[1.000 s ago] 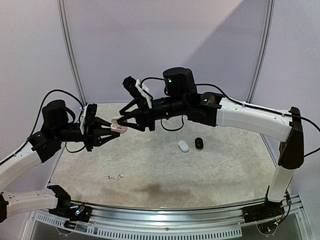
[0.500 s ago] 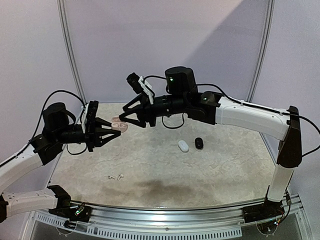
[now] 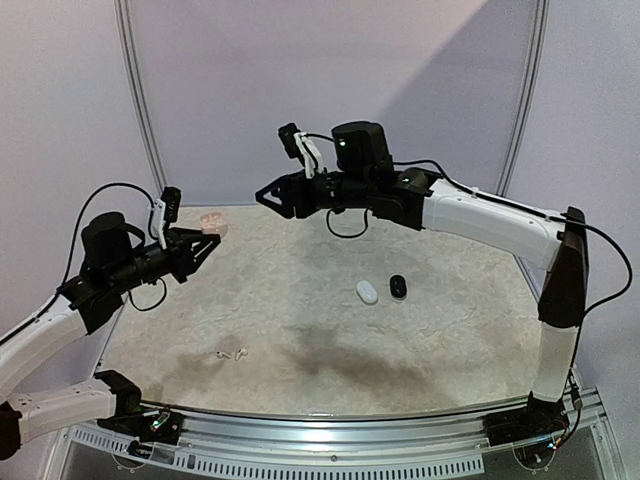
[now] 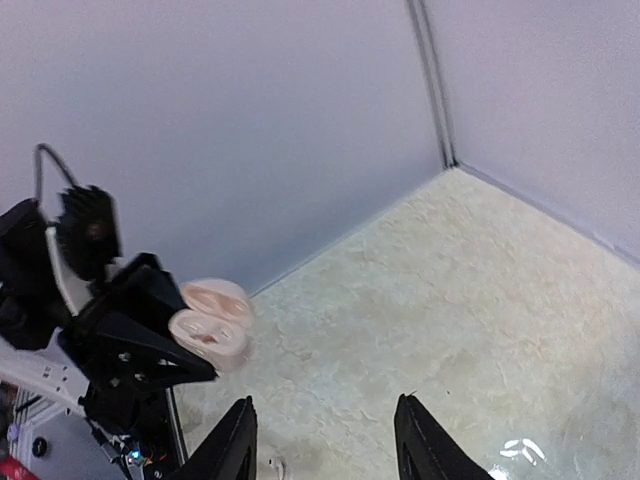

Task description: Insert the wireless bluetooth earbuds into the charging case

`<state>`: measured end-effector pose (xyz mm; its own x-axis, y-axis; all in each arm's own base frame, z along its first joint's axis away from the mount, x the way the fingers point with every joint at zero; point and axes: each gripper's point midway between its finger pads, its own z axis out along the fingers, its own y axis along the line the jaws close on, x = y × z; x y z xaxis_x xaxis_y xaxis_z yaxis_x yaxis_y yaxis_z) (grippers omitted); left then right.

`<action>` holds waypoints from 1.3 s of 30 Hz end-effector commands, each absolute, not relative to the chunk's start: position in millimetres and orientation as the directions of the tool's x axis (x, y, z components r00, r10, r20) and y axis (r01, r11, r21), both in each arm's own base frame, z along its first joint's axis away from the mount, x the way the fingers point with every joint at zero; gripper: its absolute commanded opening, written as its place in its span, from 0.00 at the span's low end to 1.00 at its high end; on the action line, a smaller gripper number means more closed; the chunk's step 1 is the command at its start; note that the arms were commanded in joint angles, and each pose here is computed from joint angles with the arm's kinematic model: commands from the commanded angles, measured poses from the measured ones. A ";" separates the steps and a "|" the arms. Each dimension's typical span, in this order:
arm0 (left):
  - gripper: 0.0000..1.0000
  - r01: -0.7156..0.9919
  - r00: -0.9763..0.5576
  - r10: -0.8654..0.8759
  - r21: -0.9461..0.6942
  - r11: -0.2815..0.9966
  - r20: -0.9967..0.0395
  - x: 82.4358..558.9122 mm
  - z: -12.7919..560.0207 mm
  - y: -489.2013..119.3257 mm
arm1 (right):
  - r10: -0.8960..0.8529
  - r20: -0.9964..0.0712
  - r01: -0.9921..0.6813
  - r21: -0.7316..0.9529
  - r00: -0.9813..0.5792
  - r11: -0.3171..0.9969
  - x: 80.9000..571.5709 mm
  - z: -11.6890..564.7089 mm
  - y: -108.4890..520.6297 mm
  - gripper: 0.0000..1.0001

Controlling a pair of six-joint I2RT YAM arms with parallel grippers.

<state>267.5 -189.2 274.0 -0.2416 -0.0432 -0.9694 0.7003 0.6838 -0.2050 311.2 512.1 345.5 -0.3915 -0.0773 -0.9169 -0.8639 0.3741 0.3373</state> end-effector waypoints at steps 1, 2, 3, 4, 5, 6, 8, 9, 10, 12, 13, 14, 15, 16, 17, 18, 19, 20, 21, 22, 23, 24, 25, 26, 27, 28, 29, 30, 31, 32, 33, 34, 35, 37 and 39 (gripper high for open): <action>0.00 0.461 -0.248 -0.104 -0.212 0.862 -0.963 293.2 263.5 -136.8 | -0.192 -0.748 -0.661 0.398 -0.635 0.636 334.8 236.7 513.8 0.47; 0.00 0.428 -0.248 -0.105 -0.206 0.880 -0.963 295.3 260.1 -128.6 | -0.220 -0.741 -0.668 0.382 -0.634 0.639 330.1 228.2 520.4 0.47; 0.00 0.400 -0.246 -0.104 -0.199 0.894 -0.964 297.0 257.3 -121.4 | -0.269 -0.731 -0.685 0.354 -0.628 0.637 326.9 208.5 528.8 0.48; 0.00 0.380 -0.245 -0.104 -0.194 0.904 -0.964 298.1 254.4 -115.6 | -0.300 -0.728 -0.708 0.347 -0.617 0.615 319.7 201.6 538.2 0.48; 0.00 0.367 -0.244 -0.102 -0.189 0.911 -0.964 298.8 252.0 -111.5 | -0.342 -0.722 -0.738 0.337 -0.601 0.585 311.1 188.1 548.8 0.49; 0.00 0.359 -0.245 -0.104 -0.189 0.914 -0.964 298.7 250.1 -108.8 | -0.388 -0.718 -0.771 0.325 -0.578 0.548 303.2 171.8 559.4 0.49; 0.00 0.356 -0.251 -0.102 -0.189 0.915 -0.963 297.6 245.4 -106.9 | -0.454 -0.721 -0.837 0.335 -0.524 0.433 279.3 153.8 580.5 0.50; 0.00 0.361 -0.252 -0.099 -0.189 0.913 -0.963 296.4 243.1 -107.4 | -0.468 -0.734 -0.860 0.330 -0.493 0.389 272.2 149.8 588.4 0.51; 0.00 0.367 -0.251 -0.100 -0.191 0.911 -0.963 295.5 242.0 -107.9 | -0.498 -0.734 -0.884 0.334 -0.461 0.327 261.3 136.8 596.4 0.51; 0.00 0.378 -0.252 -0.100 -0.193 0.905 -0.963 293.7 239.2 -109.8 | -0.525 -0.745 -0.911 0.323 -0.411 0.255 251.2 121.7 605.2 0.51; 0.00 0.385 -0.256 -0.100 -0.197 0.902 -0.961 292.6 237.2 -111.0 | -0.545 -0.743 -0.921 0.315 -0.389 0.228 248.0 109.0 607.4 0.51; 0.00 0.390 -0.261 -0.100 -0.200 0.899 -0.960 291.7 235.2 -112.0 | -0.557 -0.741 -0.927 0.312 -0.375 0.209 245.6 102.1 608.0 0.51; 0.00 0.395 -0.264 -0.101 -0.203 0.896 -0.959 290.8 234.0 -112.8 | -0.572 -0.738 -0.933 0.304 -0.358 0.192 243.6 93.2 608.2 0.50; 0.00 0.403 -0.268 -0.100 -0.205 0.892 -0.958 289.6 232.5 -114.5 | -0.584 -0.732 -0.936 0.302 -0.349 0.181 242.2 86.6 607.4 0.49; 0.00 0.410 -0.269 -0.098 -0.206 0.889 -0.958 288.7 231.8 -115.4 | -0.602 -0.725 -0.940 0.298 -0.336 0.167 239.8 77.0 606.0 0.48; 0.00 0.421 -0.269 -0.095 -0.206 0.883 -0.958 287.6 231.7 -117.2 | -0.617 -0.719 -0.945 0.294 -0.318 0.144 235.6 71.3 604.6 0.47; 0.00 0.434 -0.269 -0.092 -0.206 0.877 -0.959 286.2 231.6 -119.5 | -0.632 -0.717 -0.951 0.286 -0.292 0.115 232.1 66.1 602.7 0.46; 0.00 0.442 -0.265 -0.090 -0.204 0.874 -0.960 285.7 232.2 -120.4 | -0.645 -0.717 -0.958 0.273 -0.263 0.087 227.8 61.3 601.5 0.46; 0.00 0.450 -0.262 -0.089 -0.203 0.870 -0.961 285.0 232.8 -121.7 | -0.656 -0.713 -0.960 0.270 -0.249 0.071 223.8 55.8 599.8 0.45; 0.00 0.455 -0.261 -0.087 -0.202 0.867 -0.961 284.7 232.8 -122.6 | -0.665 -0.713 -0.965 0.260 -0.224 0.047 219.3 52.5 598.4 0.45; 0.00 0.459 -0.260 -0.085 -0.200 0.866 -0.962 284.4 232.9 -123.1 | -0.675 -0.707 -0.967 0.254 -0.210 0.035 216.6 47.1 595.7 0.44; 0.00 0.459 -0.260 -0.083 -0.199 0.866 -0.962 284.4 232.4 -123.1 | -0.683 -0.706 -0.970 0.241 -0.188 0.017 214.3 43.9 594.3 0.44; 0.00 0.461 -0.259 -0.079 -0.196 0.866 -0.963 284.4 232.3 -123.2 | -0.688 -0.704 -0.972 0.236 -0.177 0.009 212.6 41.6 593.2 0.44; 0.00 0.464 -0.260 -0.077 -0.194 0.864 -0.963 283.9 231.6 -123.7 | -0.691 -0.704 -0.973 0.229 -0.166 0.001 212.4 39.1 592.1 0.44; 0.00 0.465 -0.259 -0.075 -0.193 0.864 -0.963 283.9 231.6 -123.7 | -0.694 -0.702 -0.975 0.223 -0.157 -0.006 212.0 37.0 591.4 0.43; 0.00 0.466 -0.260 -0.074 -0.193 0.864 -0.963 283.7 230.9 -123.9 | -0.696 -0.701 -0.975 0.221 -0.153 -0.008 212.0 35.0 591.0 0.43; 0.00 0.465 -0.260 -0.075 -0.192 0.864 -0.963 283.8 231.1 -123.8 | -0.699 -0.700 -0.976 0.219 -0.148 -0.013 211.1 32.8 591.0 0.42; 0.00 0.465 -0.260 -0.075 -0.193 0.864 -0.963 283.8 230.9 -123.8 | -0.700 -0.699 -0.976 0.218 -0.143 -0.018 210.5 31.7 591.2 0.42; 0.00 0.465 -0.260 -0.075 -0.193 0.864 -0.963 283.8 230.8 -123.8 | -0.702 -0.699 -0.976 0.215 -0.136 -0.024 209.6 28.5 591.5 0.41; 0.00 0.465 -0.260 -0.075 -0.193 0.864 -0.963 283.8 230.6 -123.7 | -0.703 -0.699 -0.977 0.210 -0.130 -0.029 208.4 27.2 592.2 0.41; 0.00 0.466 -0.257 -0.074 -0.191 0.864 -0.963 283.8 231.2 -123.9 | -0.706 -0.697 -0.977 0.209 -0.126 -0.033 207.5 24.5 592.1 0.40; 0.00 0.467 -0.257 -0.072 -0.189 0.864 -0.964 283.8 230.8 -123.9 | -0.709 -0.695 -0.977 0.209 -0.120 -0.039 205.3 21.9 592.2 0.40; 0.00 0.467 -0.254 -0.072 -0.187 0.864 -0.964 283.9 231.6 -123.8 | -0.711 -0.694 -0.977 0.207 -0.116 -0.043 204.1 20.9 592.5 0.39; 0.00 0.467 -0.256 -0.068 -0.185 0.865 -0.964 284.0 230.2 -123.7 | -0.717 -0.689 -0.979 0.198 -0.106 -0.046 201.8 16.3 592.9 0.39; 0.00 0.467 -0.255 -0.068 -0.185 0.865 -0.965 284.2 230.4 -124.1 | -0.720 -0.687 -0.980 0.192 -0.100 -0.047 201.7 11.3 593.5 0.38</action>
